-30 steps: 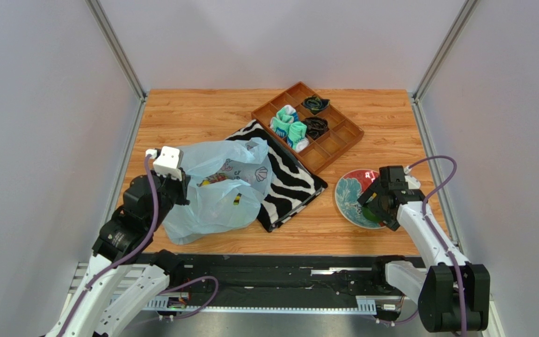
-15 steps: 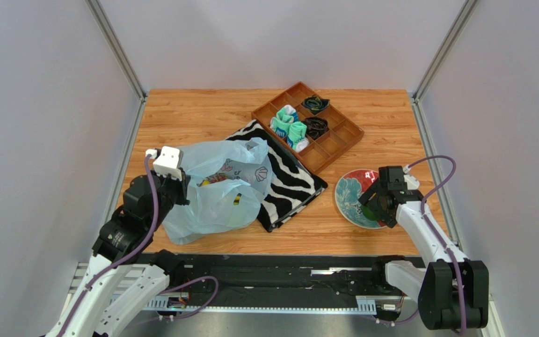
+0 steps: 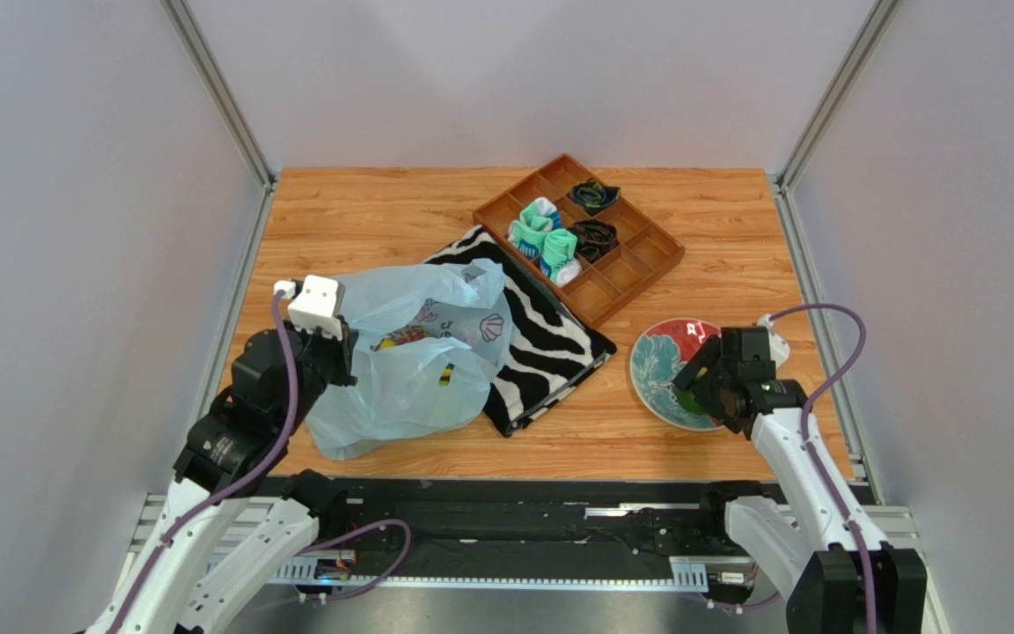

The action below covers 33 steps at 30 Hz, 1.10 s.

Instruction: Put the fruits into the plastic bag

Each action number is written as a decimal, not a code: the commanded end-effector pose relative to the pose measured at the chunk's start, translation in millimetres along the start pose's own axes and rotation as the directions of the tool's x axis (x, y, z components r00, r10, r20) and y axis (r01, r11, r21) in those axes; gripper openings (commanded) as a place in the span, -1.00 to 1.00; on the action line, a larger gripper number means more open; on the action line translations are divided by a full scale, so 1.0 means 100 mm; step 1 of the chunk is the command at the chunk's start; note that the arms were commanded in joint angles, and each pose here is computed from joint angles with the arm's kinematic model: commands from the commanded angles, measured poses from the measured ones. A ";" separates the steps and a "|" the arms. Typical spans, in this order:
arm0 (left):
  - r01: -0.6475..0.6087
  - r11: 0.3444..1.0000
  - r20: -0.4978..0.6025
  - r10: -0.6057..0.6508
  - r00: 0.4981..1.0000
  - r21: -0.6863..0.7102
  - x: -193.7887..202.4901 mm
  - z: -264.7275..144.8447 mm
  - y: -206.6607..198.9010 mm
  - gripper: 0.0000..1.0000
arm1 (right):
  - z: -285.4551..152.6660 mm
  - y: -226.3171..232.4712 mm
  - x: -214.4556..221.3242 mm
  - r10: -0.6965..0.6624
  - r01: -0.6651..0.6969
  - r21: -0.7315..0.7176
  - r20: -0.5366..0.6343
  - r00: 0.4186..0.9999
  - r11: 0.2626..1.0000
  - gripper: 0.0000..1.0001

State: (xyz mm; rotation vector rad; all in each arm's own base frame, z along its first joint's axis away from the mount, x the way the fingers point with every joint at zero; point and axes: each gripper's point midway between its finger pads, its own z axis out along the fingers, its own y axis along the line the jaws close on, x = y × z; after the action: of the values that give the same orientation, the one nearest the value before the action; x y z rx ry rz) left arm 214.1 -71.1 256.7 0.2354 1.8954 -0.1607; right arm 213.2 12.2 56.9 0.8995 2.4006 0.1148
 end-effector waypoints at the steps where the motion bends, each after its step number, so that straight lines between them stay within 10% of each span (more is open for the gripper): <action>1: -0.002 1.000 0.027 0.002 1.000 0.005 -0.06 -0.02 0.00 -1.00 | -0.09 0.19 -0.08 -0.014 0.020 -0.130 0.046 0.999 0.991 -0.21; 17: -0.006 1.000 0.017 0.006 1.000 0.009 -0.05 0.01 -0.02 -1.00 | -0.66 1.27 -0.16 0.021 0.060 -0.644 0.117 0.993 0.763 -0.55; 33: -0.010 1.000 0.007 0.010 1.000 0.007 -0.04 0.03 -0.02 -1.00 | -1.20 3.18 0.47 -0.329 0.351 -0.835 0.218 0.919 0.425 -0.54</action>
State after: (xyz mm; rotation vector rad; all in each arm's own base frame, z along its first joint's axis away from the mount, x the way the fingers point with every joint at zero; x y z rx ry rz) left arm 215.3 -71.8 254.8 0.2382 1.9040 -0.1582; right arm 289.9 252.9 169.3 0.0623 2.1697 0.9352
